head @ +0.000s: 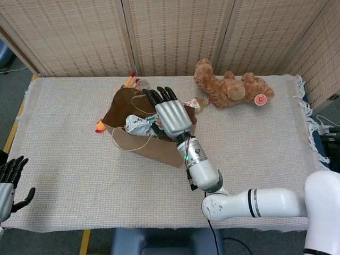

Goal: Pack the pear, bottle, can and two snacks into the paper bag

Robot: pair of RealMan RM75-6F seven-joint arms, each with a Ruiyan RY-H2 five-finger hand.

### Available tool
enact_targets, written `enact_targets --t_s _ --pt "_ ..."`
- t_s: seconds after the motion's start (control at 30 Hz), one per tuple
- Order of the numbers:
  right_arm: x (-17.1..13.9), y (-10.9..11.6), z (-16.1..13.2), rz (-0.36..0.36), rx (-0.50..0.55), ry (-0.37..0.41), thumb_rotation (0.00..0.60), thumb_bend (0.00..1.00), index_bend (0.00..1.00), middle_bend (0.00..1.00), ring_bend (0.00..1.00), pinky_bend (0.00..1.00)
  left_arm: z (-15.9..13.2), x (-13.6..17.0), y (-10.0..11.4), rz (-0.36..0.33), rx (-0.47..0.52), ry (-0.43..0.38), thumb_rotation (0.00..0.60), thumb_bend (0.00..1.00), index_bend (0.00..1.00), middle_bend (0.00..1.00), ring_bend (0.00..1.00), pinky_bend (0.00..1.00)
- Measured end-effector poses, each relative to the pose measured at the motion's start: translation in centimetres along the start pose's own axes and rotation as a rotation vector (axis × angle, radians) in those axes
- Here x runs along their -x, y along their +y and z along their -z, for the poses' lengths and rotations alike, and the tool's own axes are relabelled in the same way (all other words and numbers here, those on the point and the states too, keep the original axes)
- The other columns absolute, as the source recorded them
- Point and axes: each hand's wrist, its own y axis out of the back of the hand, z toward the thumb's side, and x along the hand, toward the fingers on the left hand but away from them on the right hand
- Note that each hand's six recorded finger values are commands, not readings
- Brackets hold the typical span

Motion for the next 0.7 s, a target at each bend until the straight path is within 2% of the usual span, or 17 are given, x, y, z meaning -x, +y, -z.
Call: enact_targets --t_s 0.43,0.7 --pt "-2.2 3.2 3.1 0.056 0.063 -0.024 0.600 0.21 0.00 0.03 0.00 0.00 -0.2 0.0 -0.1 0.000 -0.006 -0.008 0.600 0.38 0.01 0.00 0.00 0.07" --pt "-6.7 4.5 6.2 0.099 0.062 0.013 0.600 0.21 0.00 0.03 0.00 0.00 -0.3 0.2 0.0 -0.004 -0.015 -0.012 0.600 0.38 0.01 0.00 0.00 0.07"
